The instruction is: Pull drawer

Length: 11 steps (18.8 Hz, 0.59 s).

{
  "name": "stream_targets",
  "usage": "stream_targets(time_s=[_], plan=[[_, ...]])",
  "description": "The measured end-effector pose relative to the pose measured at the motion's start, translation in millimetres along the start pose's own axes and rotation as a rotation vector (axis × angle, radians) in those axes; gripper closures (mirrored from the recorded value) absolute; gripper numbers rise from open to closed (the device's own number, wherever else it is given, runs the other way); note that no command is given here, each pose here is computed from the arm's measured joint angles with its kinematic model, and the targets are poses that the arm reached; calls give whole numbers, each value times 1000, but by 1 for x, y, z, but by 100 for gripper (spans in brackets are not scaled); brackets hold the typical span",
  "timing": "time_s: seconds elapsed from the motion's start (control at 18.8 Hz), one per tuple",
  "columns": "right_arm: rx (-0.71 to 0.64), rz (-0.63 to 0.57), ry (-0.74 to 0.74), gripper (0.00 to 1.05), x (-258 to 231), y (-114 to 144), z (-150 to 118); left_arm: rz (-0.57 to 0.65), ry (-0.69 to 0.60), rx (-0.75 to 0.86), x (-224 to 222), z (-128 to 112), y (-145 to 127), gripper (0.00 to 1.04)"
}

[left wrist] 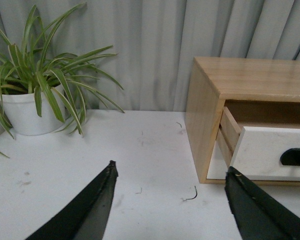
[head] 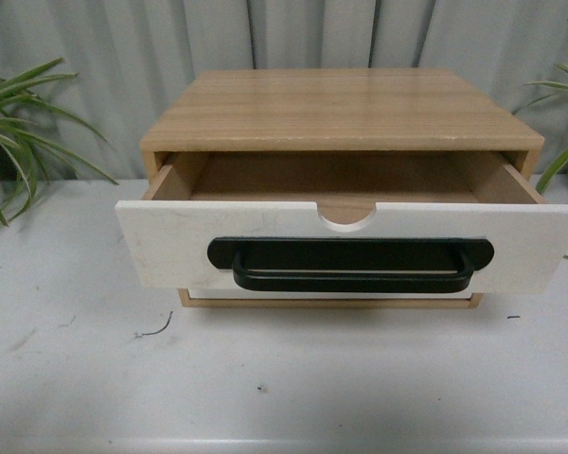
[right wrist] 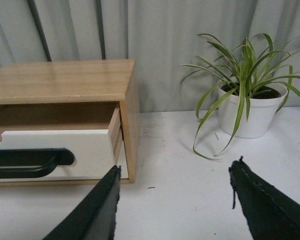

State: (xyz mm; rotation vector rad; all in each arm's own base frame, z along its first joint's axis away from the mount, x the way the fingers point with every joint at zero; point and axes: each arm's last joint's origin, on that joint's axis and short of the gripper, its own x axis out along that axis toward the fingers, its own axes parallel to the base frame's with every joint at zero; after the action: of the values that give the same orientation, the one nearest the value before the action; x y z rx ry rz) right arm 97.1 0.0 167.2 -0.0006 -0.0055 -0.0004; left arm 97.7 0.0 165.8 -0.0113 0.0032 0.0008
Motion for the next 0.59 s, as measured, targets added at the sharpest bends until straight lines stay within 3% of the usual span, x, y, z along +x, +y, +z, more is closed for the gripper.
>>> stream_targets(time_s=[0.16,0.59], plan=[[1,0,0,4,0,0,0,0,0,1,0,0,0,5],[0,0,0,6,0,0,0,0,0,1,0,0,0,7]])
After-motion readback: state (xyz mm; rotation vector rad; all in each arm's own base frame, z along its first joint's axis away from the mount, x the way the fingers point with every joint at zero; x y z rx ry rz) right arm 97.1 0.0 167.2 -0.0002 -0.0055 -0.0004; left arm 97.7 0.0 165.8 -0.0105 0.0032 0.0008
